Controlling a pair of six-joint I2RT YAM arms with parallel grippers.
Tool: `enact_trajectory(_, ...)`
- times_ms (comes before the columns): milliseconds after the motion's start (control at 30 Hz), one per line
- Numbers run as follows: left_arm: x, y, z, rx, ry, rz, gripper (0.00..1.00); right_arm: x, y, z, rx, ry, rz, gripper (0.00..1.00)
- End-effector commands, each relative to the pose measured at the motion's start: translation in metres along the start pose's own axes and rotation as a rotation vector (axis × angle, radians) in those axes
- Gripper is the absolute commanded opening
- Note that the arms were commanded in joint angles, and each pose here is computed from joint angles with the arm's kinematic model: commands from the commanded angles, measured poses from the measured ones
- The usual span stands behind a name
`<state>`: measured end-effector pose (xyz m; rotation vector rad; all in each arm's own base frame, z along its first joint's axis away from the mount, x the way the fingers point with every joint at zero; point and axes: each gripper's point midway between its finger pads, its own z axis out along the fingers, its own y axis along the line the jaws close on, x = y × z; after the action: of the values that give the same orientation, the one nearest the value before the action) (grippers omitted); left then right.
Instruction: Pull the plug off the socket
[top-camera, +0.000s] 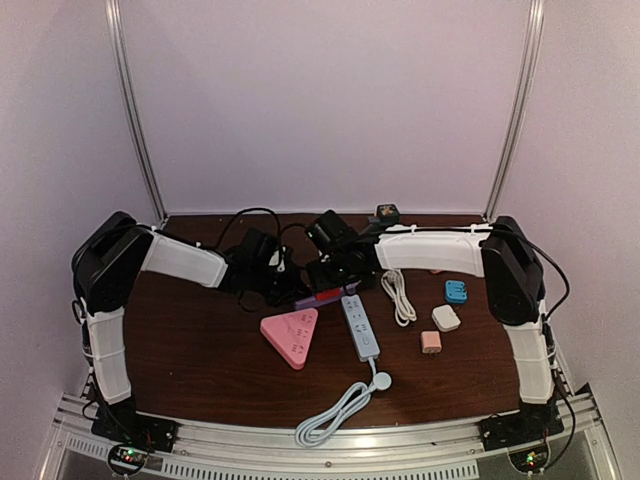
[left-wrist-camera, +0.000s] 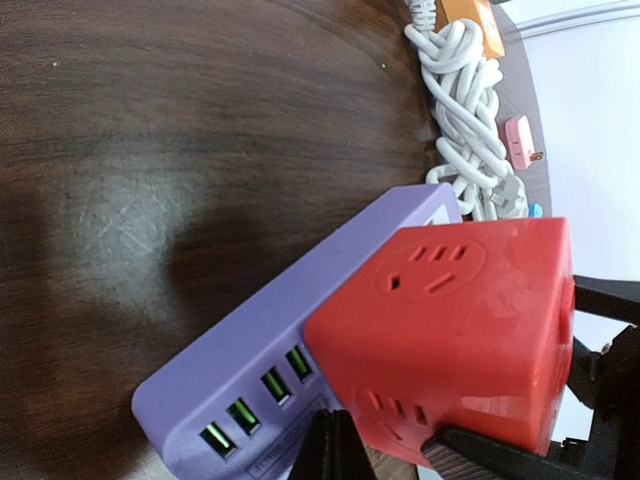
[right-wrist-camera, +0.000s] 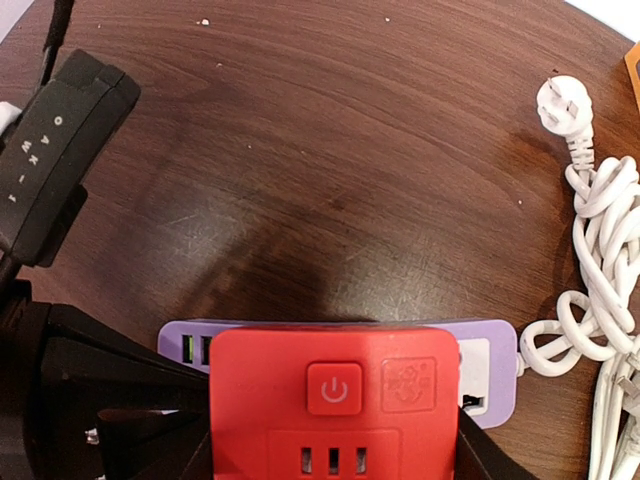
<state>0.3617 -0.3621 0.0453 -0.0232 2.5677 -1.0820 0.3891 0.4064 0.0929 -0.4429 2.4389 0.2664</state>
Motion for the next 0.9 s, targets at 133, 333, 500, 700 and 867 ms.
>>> enact_trajectory(133, 0.044, 0.066, 0.007, -0.218, 0.104, -0.086, 0.0, -0.057, 0.013, -0.051, -0.025, -0.206, 0.009, 0.23)
enact_trajectory(333, 0.044, 0.067, 0.005, -0.25, 0.094, -0.083, 0.0, -0.06, 0.013, -0.068, -0.037, -0.241, 0.023, 0.23)
enact_trajectory(500, 0.048, 0.067, 0.002, -0.267, 0.093, -0.088, 0.0, -0.064, 0.013, -0.077, -0.045, -0.244, 0.018, 0.23)
enact_trajectory(700, 0.047, 0.064, -0.004, -0.284, 0.093, -0.084, 0.0, -0.07, 0.019, -0.082, -0.068, -0.252, 0.02, 0.23)
enact_trajectory(867, 0.047, 0.061, -0.013, -0.297, 0.097, -0.063, 0.0, -0.074, 0.016, -0.089, -0.062, -0.256, 0.052, 0.23)
